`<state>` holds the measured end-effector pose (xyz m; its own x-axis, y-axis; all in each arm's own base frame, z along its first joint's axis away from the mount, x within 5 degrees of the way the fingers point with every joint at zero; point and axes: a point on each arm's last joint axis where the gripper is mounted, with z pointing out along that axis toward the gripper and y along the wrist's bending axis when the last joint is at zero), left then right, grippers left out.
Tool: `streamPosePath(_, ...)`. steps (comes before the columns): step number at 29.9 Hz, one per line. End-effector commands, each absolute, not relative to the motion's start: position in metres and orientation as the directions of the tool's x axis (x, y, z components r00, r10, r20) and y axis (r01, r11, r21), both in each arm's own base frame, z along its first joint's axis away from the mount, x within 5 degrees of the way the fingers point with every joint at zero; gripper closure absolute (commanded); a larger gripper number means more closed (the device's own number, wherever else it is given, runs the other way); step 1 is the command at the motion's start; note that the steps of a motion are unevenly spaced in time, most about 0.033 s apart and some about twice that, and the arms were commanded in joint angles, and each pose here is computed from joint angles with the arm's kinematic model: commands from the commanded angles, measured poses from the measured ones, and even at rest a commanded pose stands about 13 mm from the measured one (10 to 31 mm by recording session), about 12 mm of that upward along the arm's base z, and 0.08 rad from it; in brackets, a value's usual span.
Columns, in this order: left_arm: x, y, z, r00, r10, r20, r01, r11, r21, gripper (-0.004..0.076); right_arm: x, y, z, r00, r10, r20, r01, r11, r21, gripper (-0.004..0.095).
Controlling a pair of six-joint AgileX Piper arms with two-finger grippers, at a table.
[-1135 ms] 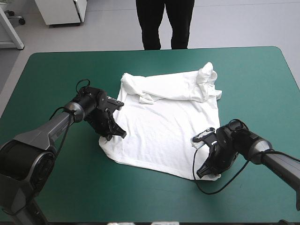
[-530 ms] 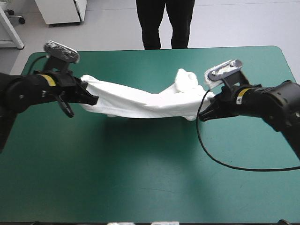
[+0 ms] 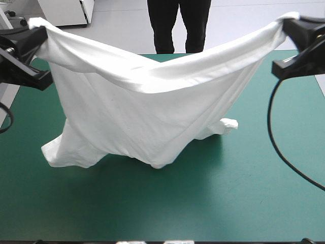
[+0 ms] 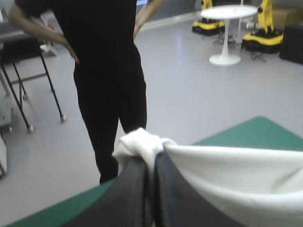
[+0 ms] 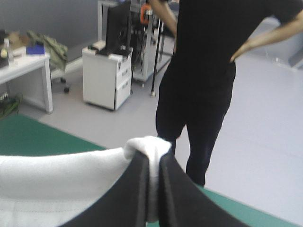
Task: Fold the cloth
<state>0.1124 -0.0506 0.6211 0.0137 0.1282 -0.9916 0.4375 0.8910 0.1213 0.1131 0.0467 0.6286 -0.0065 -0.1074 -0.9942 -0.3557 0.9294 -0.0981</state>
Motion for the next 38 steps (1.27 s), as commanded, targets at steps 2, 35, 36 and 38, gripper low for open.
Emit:
streamPosePath(2,0.065,-0.038,0.662,0.310,-0.013,-0.951,0.447,0.884,0.134,0.0733,0.071,0.027,0.666,0.262,0.001,-0.965,-0.343,0.935,-0.092,0.0925)
streamPosePath(35,0.201,-0.080,0.684,0.603,-0.262,-0.754,0.415,0.910,0.015,0.0733,0.173,0.073,0.689,0.512,0.076,-0.856,-0.245,0.968,-0.061,0.0925)
streamPosePath(36,0.214,-0.083,0.680,0.608,-0.267,-0.748,0.409,0.913,0.006,0.0733,0.186,0.076,0.685,0.512,0.060,-0.857,-0.219,0.974,-0.063,0.0925)
streamPosePath(38,0.238,-0.090,0.672,0.621,-0.256,-0.741,0.386,0.923,0.005,0.0733,0.210,0.083,0.679,0.521,0.038,-0.853,-0.187,0.980,-0.071,0.0925)
